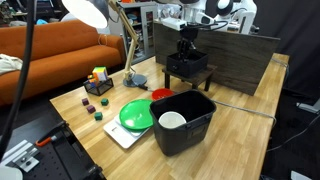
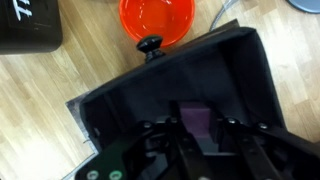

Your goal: Move the purple block from the basket to the table

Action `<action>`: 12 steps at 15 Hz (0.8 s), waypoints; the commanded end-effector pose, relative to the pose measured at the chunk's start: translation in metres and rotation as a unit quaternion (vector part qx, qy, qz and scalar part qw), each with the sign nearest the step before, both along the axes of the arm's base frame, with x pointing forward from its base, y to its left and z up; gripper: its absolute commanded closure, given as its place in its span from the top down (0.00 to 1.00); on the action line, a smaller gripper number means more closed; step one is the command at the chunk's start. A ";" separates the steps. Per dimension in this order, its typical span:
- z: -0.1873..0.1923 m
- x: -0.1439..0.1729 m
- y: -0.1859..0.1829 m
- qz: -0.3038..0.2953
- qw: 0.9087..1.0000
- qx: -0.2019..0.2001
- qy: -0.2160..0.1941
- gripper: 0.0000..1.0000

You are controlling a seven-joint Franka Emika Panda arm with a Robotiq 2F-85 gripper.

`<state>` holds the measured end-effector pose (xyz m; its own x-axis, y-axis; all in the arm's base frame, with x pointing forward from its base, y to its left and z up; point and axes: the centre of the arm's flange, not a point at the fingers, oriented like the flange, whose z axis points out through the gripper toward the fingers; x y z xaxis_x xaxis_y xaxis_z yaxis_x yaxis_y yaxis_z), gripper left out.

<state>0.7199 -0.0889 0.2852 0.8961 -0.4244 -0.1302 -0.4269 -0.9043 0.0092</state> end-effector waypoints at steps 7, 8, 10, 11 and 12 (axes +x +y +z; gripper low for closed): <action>0.059 -0.011 -0.004 -0.001 0.999 -0.001 -0.040 0.07; 0.066 -0.012 -0.004 -0.001 0.999 -0.003 -0.043 0.07; 0.077 -0.017 -0.002 0.001 0.999 -0.002 -0.046 0.07; 0.082 -0.021 0.000 0.003 0.999 -0.002 -0.043 0.07; 0.084 -0.024 0.001 0.003 0.999 -0.002 -0.042 0.07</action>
<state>0.7168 -0.0920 0.3615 0.9027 -0.4285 -0.0398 -0.4296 -0.9027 -0.0244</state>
